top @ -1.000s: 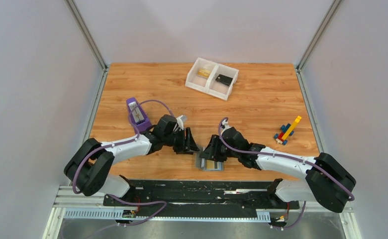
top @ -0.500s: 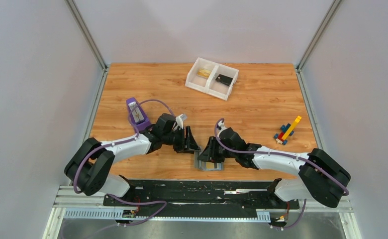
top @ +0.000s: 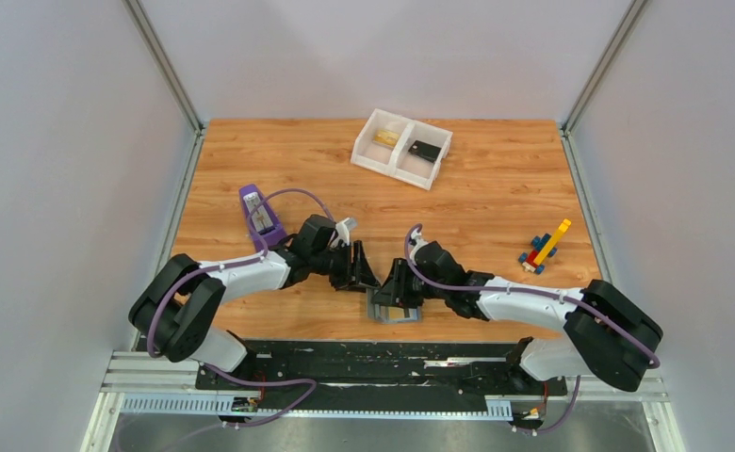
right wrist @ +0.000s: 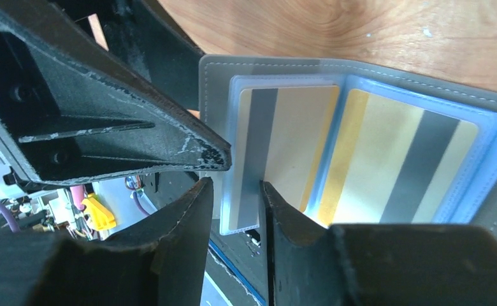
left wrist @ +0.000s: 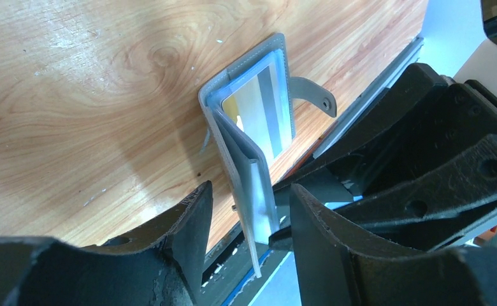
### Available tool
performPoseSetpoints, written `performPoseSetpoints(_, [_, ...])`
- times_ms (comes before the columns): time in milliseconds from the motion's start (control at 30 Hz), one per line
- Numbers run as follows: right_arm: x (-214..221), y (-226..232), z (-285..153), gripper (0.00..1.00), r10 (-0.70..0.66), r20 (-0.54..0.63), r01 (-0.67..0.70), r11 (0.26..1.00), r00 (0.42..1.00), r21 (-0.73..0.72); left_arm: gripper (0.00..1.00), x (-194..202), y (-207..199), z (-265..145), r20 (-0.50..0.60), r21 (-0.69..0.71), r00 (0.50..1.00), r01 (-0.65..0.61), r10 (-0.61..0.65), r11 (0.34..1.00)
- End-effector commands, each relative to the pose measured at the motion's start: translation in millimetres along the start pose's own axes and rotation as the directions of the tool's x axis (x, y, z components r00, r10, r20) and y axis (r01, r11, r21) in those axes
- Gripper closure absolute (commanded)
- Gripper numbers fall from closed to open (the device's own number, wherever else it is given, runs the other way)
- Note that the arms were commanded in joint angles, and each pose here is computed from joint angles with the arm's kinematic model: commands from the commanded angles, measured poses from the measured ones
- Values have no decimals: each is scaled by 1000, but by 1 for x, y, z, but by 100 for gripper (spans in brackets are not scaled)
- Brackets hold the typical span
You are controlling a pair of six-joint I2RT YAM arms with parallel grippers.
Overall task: Take the credit cards out of the card holder
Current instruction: Remove the credit card from the card holder.
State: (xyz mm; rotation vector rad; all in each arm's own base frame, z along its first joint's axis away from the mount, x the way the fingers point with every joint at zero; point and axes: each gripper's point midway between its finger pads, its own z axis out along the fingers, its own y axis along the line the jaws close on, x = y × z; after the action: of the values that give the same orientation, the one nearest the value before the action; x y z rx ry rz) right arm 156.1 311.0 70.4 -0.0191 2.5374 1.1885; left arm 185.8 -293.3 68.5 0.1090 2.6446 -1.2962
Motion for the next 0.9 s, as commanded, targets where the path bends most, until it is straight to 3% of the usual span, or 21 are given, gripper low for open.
performPoseSetpoints(0, [-5, 21, 1, 65, -56, 19, 58, 995, 998, -83, 44, -13, -17, -2, 28, 48, 998, -60, 59, 997])
performPoseSetpoints(200, [-3, 26, 6, 67, -69, 5, 69, 993, 998, -100, 42, -12, -16, -2, 22, 46, 998, -60, 59, 997])
performPoseSetpoints(300, [-2, 25, 10, 67, -70, -6, 69, 993, 998, -93, 46, -11, -14, -1, 19, 42, 998, -57, 56, 997])
performPoseSetpoints(500, [0, 19, 12, 68, -64, -14, 63, 996, 998, -71, 67, -10, -10, 2, 5, 35, 998, -60, 60, 998])
performPoseSetpoints(700, [-2, 20, -1, 67, -91, 15, 92, 993, 996, -75, 98, -7, -5, 7, -19, 27, 997, -74, 75, 997])
performPoseSetpoints(867, [-8, 14, -16, 66, -71, 58, 76, 994, 996, -79, 100, -7, -6, 8, -32, 38, 996, -83, 84, 996])
